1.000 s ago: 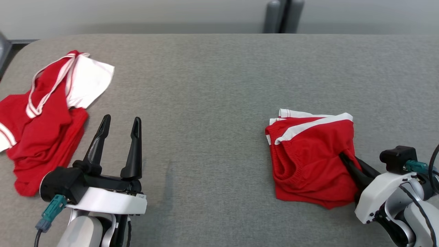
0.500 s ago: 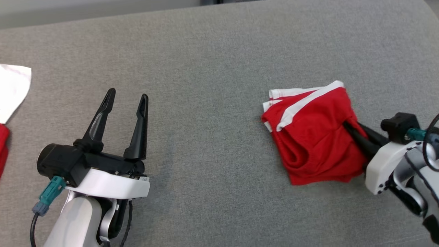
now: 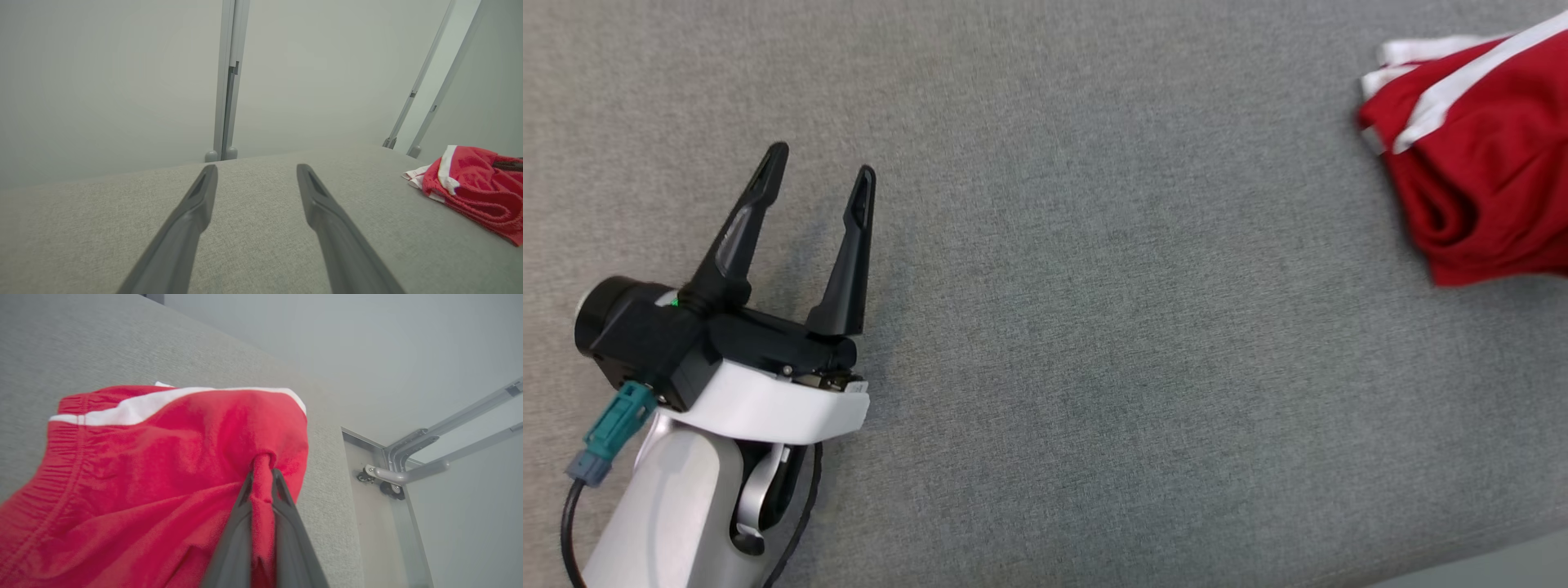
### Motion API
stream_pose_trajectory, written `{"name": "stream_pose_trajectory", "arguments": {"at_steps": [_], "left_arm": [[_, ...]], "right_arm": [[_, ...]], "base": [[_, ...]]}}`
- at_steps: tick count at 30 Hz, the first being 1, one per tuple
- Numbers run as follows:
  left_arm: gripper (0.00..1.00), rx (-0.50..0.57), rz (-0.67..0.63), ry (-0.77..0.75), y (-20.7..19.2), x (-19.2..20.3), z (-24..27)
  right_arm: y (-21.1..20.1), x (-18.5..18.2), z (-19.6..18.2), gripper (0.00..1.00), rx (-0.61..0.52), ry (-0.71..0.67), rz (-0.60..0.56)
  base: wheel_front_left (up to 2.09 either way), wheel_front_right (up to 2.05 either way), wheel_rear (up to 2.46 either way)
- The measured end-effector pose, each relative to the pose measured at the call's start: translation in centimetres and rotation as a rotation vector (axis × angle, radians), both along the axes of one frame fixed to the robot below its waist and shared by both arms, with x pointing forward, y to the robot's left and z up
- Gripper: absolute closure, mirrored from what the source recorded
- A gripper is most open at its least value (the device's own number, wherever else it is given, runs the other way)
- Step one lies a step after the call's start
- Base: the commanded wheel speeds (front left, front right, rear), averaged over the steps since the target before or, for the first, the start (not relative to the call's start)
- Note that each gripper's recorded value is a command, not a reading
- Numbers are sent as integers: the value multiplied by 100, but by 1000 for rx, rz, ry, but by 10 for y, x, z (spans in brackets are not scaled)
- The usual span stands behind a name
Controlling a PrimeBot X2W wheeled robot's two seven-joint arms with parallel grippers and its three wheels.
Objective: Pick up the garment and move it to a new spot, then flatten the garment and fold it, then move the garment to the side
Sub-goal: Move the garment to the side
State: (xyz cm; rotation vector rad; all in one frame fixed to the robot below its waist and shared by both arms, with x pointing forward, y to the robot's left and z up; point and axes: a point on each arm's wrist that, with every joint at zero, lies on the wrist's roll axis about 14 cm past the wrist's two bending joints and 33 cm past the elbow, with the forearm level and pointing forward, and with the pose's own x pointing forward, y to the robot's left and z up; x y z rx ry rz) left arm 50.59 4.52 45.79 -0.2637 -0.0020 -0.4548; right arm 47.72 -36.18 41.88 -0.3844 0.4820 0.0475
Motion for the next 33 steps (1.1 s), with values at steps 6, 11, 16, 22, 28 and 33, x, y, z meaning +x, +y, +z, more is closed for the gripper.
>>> {"name": "stream_pose_trajectory", "arguments": {"at_steps": [6,11,16,22,28,33], "left_arm": [[0,-4,-21,18,-5,9,-16],[0,0,-20,45,-3,12,-32],[0,-2,-20,49,-4,16,-37],[0,4,-21,45,-6,15,-34],[0,9,-18,40,-5,9,-24],[0,17,6,42,1,-1,-15]], "right_arm": [[-47,10,2,100,-104,13,-83],[-54,25,-2,83,-117,-12,-100],[-60,28,-7,0,-96,-40,-149],[-67,18,-2,0,-41,-110,-221],[-52,3,5,0,98,-212,-295],[-25,-13,20,0,200,-312,-305]], "base": [[0,0,0],[0,0,0],[0,0,0],[0,0,0],[0,0,0],[0,0,0]]}}
